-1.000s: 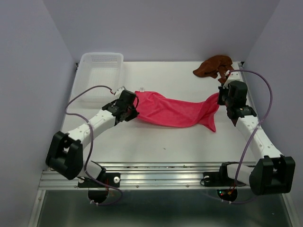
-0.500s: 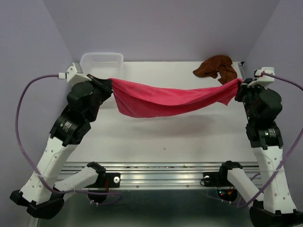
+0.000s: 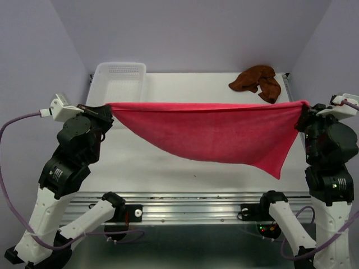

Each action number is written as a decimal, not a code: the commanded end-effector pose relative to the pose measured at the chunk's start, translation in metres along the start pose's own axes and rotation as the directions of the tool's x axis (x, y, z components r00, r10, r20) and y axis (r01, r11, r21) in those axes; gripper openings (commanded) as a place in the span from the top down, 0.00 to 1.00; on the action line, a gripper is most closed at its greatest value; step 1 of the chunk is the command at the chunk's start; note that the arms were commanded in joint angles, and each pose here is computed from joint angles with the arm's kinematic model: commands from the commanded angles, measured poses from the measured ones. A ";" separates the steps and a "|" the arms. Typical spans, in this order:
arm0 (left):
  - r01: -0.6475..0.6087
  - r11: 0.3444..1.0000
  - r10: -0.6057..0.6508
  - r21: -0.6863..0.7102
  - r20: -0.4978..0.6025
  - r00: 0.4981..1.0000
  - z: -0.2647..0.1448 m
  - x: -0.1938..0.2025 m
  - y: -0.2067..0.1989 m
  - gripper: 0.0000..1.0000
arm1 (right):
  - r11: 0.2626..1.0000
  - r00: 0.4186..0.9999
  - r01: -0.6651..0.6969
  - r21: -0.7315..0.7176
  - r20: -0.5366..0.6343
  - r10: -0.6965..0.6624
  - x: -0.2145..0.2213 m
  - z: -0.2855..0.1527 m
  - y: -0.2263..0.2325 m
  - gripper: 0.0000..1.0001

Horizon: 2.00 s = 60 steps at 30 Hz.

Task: Roll the towels
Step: Flatten the towel, then fold the towel

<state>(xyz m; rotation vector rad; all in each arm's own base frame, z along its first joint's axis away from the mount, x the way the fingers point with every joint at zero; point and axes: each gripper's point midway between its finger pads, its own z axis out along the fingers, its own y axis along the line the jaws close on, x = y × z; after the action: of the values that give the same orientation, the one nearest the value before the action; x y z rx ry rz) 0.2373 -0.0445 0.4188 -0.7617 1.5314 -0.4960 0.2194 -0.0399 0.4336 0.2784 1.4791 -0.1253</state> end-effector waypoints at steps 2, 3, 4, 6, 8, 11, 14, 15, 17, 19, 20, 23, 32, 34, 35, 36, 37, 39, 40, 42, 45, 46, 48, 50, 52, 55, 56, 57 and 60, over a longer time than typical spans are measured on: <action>-0.099 0.984 0.090 -0.151 -0.066 0.994 0.041 0.051 0.031 1.00 | 0.977 0.958 0.092 0.191 -0.285 -0.035 0.095 0.041 -0.022 0.99; -0.136 0.976 0.118 -0.169 -0.113 0.987 0.061 0.072 0.038 1.00 | 0.969 0.929 0.132 0.208 -0.368 -0.048 0.125 0.056 -0.022 0.99; -0.154 0.974 0.131 -0.166 -0.141 0.981 0.072 0.082 0.040 1.00 | 0.966 0.915 0.149 0.211 -0.399 -0.054 0.140 0.063 -0.022 0.99; -0.189 0.964 0.152 -0.184 -0.201 0.968 0.109 0.111 0.052 1.00 | 0.963 0.889 0.167 0.210 -0.454 -0.055 0.172 0.088 -0.018 0.99; -0.209 0.958 0.153 -0.197 -0.264 0.952 0.137 0.136 0.068 1.00 | 0.976 0.879 0.141 0.164 -0.474 -0.048 0.198 0.112 -0.014 0.99; -0.252 0.949 0.183 -0.189 -0.320 0.929 0.185 0.168 0.068 1.00 | 0.986 0.840 0.114 0.118 -0.541 -0.032 0.246 0.150 -0.018 0.99; -0.306 0.934 0.224 -0.184 -0.365 0.904 0.231 0.192 0.063 1.00 | 0.989 0.800 0.112 0.100 -0.599 -0.030 0.279 0.190 -0.027 0.99; -0.335 0.918 0.234 -0.211 -0.396 0.888 0.251 0.210 0.078 1.00 | 0.987 0.795 0.127 0.102 -0.605 -0.040 0.283 0.200 -0.032 0.99; -0.349 0.909 0.233 -0.227 -0.419 0.878 0.281 0.221 0.081 1.00 | 0.984 0.788 0.168 0.059 -0.608 -0.098 0.293 0.228 -0.032 0.99; -0.335 0.918 0.232 -0.212 -0.398 0.888 0.303 0.216 0.065 1.00 | 0.979 0.778 0.206 -0.003 -0.606 -0.166 0.296 0.244 -0.029 0.99; -0.335 0.919 0.232 -0.207 -0.400 0.886 0.310 0.220 0.064 1.00 | 0.977 0.778 0.214 -0.024 -0.600 -0.186 0.297 0.251 -0.027 0.99; -0.338 0.926 0.243 -0.171 -0.415 0.877 0.332 0.235 0.058 1.00 | 0.962 0.788 0.251 -0.105 -0.554 -0.267 0.302 0.278 -0.023 0.99; -0.366 0.915 0.260 -0.171 -0.444 0.858 0.361 0.250 0.070 1.00 | 0.910 0.772 0.305 -0.282 -0.486 -0.410 0.319 0.314 -0.016 0.99; -0.361 0.919 0.259 -0.160 -0.444 0.858 0.355 0.247 0.067 1.00 | 0.898 0.770 0.289 -0.332 -0.477 -0.424 0.322 0.305 -0.013 0.99; -0.367 0.916 0.259 -0.165 -0.458 0.851 0.353 0.252 0.073 1.00 | 0.890 0.775 0.294 -0.349 -0.458 -0.436 0.315 0.305 -0.010 0.99; -0.358 0.920 0.259 -0.157 -0.444 0.858 0.350 0.246 0.068 1.00 | 0.883 0.778 0.297 -0.364 -0.444 -0.445 0.319 0.300 -0.009 0.99; -0.369 0.914 0.259 -0.167 -0.457 0.851 0.345 0.251 0.077 1.00 | 0.873 0.778 0.297 -0.386 -0.433 -0.456 0.320 0.296 -0.006 0.99; -0.366 0.915 0.257 -0.168 -0.454 0.853 0.339 0.247 0.078 1.00 | 0.862 0.768 0.316 -0.396 -0.427 -0.477 0.320 0.284 -0.011 0.99; -0.372 0.911 0.253 -0.177 -0.472 0.845 0.334 0.251 0.086 1.00 | 0.859 0.764 0.323 -0.397 -0.426 -0.484 0.319 0.280 -0.012 0.99; -0.363 0.914 0.243 -0.179 -0.476 0.845 0.326 0.249 0.086 1.00 | 0.858 0.758 0.332 -0.392 -0.430 -0.490 0.316 0.267 -0.020 0.99; -0.356 0.918 0.234 -0.176 -0.485 0.842 0.312 0.250 0.092 1.00 | 0.862 0.765 0.316 -0.396 -0.430 -0.479 0.313 0.252 -0.020 0.98; -0.357 0.915 0.225 -0.189 -0.496 0.839 0.306 0.254 0.099 1.00 | 0.860 0.765 0.306 -0.409 -0.432 -0.477 0.315 0.240 -0.018 0.97; -0.351 0.917 0.219 -0.190 -0.495 0.841 0.301 0.252 0.100 1.00 | 0.866 0.770 0.294 -0.404 -0.437 -0.465 0.315 0.230 -0.018 0.96; -0.351 0.915 0.217 -0.198 -0.490 0.844 0.294 0.246 0.101 1.00 | 0.874 0.774 0.284 -0.393 -0.444 -0.451 0.315 0.218 -0.018 0.97; -0.344 0.919 0.214 -0.195 -0.486 0.847 0.288 0.243 0.099 1.00 | 0.874 0.774 0.277 -0.399 -0.447 -0.449 0.317 0.210 -0.017 0.97; -0.346 0.918 0.207 -0.194 -0.509 0.835 0.278 0.247 0.105 1.00 | 0.879 0.769 0.270 -0.392 -0.462 -0.442 0.321 0.195 -0.019 0.97; -0.350 0.914 0.202 -0.203 -0.520 0.830 0.272 0.248 0.111 1.00 | 0.879 0.768 0.267 -0.396 -0.463 -0.442 0.323 0.186 -0.019 0.97; -0.351 0.914 0.201 -0.205 -0.523 0.828 0.269 0.249 0.112 1.00 | 0.878 0.769 0.264 -0.400 -0.462 -0.442 0.323 0.181 -0.018 0.96; -0.360 0.910 0.203 -0.205 -0.538 0.818 0.260 0.251 0.119 1.00 | 0.878 0.767 0.281 -0.389 -0.458 -0.448 0.320 0.170 -0.021 0.97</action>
<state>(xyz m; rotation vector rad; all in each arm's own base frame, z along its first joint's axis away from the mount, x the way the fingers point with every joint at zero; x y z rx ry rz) 0.4852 -0.1168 0.1152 -0.6307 2.2476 -0.2308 0.4115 -0.0720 0.1025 -0.2722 2.1591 -0.0993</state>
